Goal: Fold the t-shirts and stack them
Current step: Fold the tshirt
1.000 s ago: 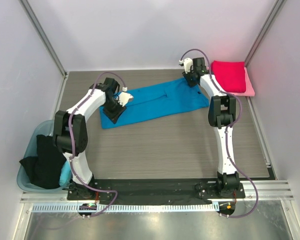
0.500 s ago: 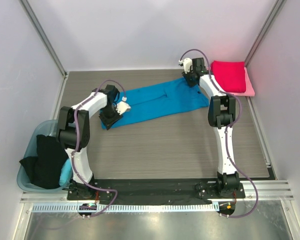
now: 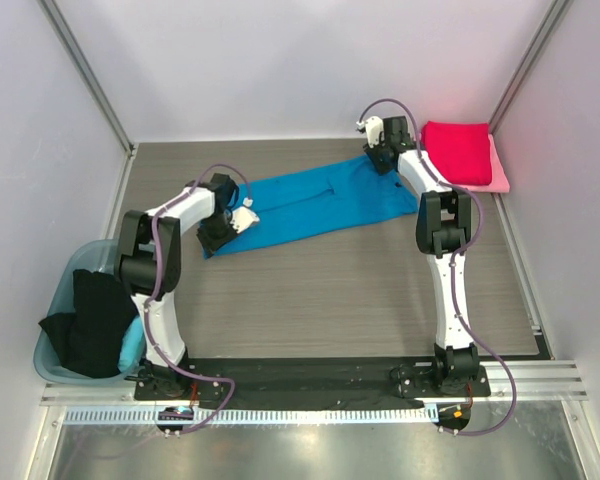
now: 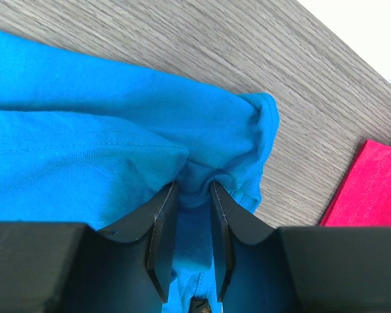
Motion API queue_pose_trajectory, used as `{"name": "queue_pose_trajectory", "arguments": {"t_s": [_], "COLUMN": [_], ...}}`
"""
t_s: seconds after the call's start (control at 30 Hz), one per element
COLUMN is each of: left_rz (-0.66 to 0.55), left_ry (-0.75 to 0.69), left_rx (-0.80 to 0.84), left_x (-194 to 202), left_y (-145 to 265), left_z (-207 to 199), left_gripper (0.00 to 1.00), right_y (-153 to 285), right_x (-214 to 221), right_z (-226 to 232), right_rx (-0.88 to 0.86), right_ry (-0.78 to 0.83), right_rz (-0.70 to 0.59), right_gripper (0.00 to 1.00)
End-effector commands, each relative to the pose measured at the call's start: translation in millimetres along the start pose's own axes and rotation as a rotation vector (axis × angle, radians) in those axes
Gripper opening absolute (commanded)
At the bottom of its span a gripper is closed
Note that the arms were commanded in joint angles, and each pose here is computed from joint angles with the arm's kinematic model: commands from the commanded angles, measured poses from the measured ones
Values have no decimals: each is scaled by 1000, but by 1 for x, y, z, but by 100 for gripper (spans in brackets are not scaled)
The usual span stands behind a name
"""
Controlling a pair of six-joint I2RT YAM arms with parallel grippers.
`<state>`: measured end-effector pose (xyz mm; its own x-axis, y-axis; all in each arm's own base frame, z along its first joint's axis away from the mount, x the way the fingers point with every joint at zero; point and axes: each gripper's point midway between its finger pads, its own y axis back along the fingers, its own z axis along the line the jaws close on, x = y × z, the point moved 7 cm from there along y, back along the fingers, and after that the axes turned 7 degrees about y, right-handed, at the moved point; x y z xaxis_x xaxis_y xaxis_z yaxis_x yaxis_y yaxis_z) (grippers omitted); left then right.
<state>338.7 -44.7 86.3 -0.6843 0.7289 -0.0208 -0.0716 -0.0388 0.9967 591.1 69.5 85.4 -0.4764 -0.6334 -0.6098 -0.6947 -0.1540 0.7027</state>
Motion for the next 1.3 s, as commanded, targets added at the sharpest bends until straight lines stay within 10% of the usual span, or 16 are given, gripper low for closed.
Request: {"name": "queue_pose_trajectory", "arguments": {"t_s": [0.0, 0.63, 1.27], "left_rz": [-30, 168, 105], "left_ry": [-4, -430, -629], "left_rx": [93, 448, 621], "left_x": [2, 36, -60], "left_y": [-10, 69, 57], "left_z": [-14, -225, -327], "left_gripper": [0, 0, 0], "right_y": [10, -10, -64], "right_x": [0, -39, -132], "right_z": [13, 58, 104], "right_rx": [-30, -100, -7], "right_ry": [11, 99, 64], "right_rz": [40, -64, -529], "right_gripper": [33, 33, 49]}}
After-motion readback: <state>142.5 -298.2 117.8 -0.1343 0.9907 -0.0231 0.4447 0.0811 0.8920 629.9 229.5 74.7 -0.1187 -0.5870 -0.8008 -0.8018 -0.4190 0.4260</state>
